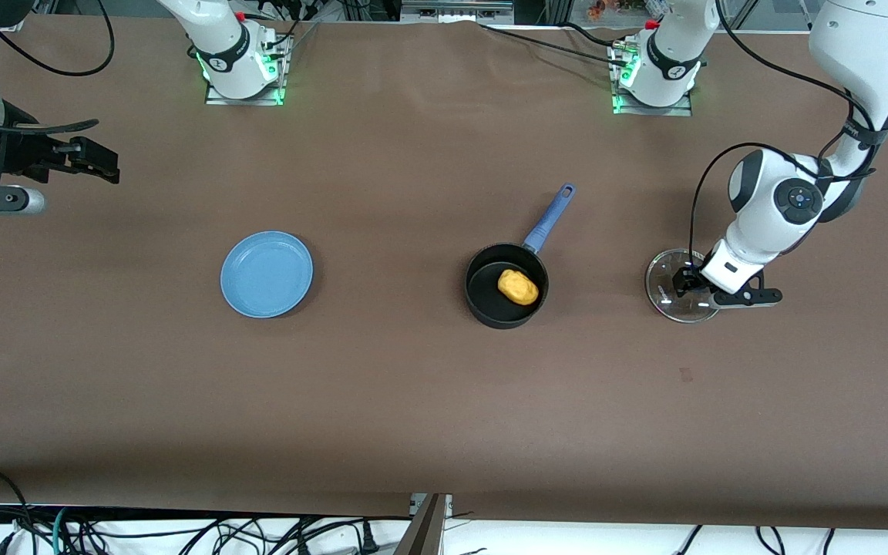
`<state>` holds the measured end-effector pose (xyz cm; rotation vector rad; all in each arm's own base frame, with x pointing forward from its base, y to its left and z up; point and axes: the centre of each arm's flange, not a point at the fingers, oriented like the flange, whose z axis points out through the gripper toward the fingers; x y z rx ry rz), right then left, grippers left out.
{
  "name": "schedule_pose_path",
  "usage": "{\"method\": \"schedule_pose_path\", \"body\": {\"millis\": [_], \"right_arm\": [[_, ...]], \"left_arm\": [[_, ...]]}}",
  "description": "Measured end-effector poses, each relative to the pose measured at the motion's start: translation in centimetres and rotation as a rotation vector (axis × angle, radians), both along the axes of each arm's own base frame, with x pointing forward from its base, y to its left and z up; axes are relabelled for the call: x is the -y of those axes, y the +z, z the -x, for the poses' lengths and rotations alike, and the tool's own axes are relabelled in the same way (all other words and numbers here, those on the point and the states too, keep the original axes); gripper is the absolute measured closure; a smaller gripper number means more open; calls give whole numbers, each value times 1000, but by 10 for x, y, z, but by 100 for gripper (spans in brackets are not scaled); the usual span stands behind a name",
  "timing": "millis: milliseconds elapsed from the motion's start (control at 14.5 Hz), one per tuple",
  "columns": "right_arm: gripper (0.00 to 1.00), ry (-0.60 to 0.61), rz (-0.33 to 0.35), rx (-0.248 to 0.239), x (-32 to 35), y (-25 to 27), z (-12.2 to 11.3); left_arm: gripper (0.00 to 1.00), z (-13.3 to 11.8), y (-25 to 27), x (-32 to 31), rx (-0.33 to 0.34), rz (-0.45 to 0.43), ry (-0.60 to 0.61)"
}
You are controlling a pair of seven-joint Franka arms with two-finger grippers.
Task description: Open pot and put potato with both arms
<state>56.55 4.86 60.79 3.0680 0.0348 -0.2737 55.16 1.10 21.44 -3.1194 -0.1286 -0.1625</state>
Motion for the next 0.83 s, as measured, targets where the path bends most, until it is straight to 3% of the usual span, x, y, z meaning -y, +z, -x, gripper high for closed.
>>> {"method": "schedule_pose_path", "body": {"millis": [344, 826], "right_arm": [[0, -10, 2, -10, -1, 0, 2], [0, -17, 2, -14, 2, -3, 0]], "left_arm": [[24, -30, 42, -6, -9, -42, 11], [24, -77, 144, 13, -108, -53, 61]]}}
